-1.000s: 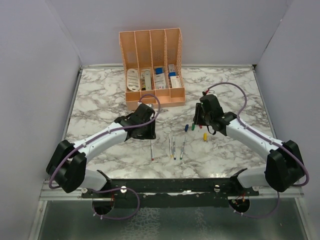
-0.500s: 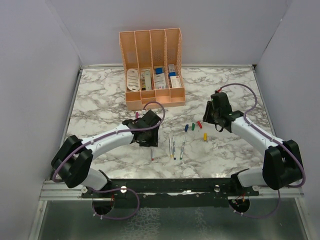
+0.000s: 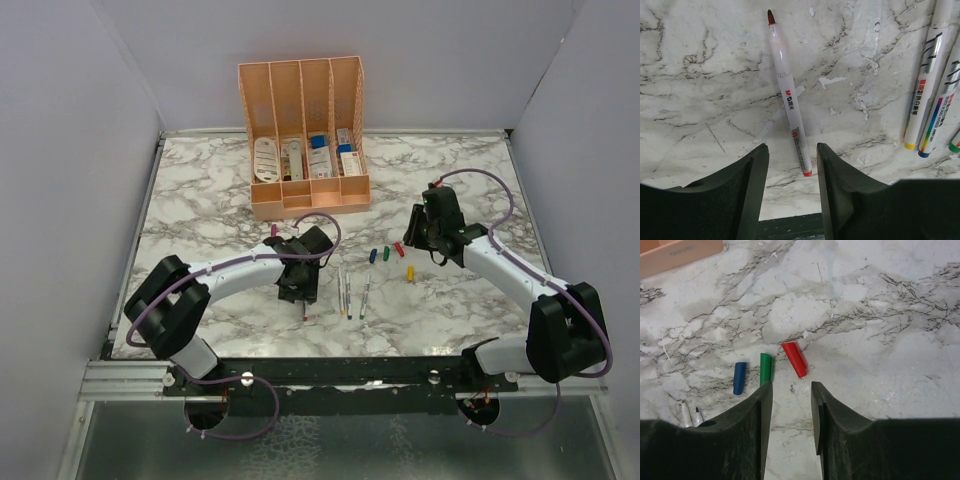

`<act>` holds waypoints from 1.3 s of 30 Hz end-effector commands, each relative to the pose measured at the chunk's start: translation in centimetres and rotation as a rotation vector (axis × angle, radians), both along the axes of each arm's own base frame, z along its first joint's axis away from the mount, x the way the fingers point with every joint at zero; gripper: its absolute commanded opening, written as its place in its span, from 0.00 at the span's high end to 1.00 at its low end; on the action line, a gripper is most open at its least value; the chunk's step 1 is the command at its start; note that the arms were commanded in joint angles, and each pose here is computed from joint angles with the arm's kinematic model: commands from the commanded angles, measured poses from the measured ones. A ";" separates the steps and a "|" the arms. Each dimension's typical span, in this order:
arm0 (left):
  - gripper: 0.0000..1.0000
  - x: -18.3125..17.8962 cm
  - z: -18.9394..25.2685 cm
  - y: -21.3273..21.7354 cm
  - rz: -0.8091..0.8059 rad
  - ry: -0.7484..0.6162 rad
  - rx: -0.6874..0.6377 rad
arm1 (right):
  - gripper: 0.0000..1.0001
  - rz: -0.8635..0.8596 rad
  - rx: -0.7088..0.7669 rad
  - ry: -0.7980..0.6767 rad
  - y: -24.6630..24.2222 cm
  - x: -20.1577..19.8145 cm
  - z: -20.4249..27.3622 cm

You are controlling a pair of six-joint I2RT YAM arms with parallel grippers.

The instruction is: Insert the pens into the pen caps

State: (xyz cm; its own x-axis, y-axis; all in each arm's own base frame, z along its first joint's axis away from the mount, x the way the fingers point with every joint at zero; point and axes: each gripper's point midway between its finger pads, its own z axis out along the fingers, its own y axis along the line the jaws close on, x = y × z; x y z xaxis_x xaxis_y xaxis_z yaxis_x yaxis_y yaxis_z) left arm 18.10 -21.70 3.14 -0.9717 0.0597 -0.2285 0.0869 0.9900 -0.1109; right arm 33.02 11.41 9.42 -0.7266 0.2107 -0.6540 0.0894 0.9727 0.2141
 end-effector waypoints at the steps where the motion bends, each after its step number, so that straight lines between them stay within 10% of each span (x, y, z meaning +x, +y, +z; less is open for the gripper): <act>1: 0.53 0.9 0.2 0.2 0.013 -0.027 0.048 | 0.63 0.012 0.051 -0.041 0.7 0.4 0.9; 39: 0.70 -1.5 -5.4 3.7 -0.110 0.154 0.277 | 0.64 0.010 0.046 -0.051 0.5 0.3 1.6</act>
State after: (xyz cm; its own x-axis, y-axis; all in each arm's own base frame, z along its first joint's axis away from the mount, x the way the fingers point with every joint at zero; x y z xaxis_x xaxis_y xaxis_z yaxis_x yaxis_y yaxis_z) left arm 18.63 -21.42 1.40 -0.9760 0.1529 -0.1549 0.1546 0.9880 0.0010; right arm 33.08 11.84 9.68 -0.7210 0.2163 -0.6584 0.0735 0.9686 0.2377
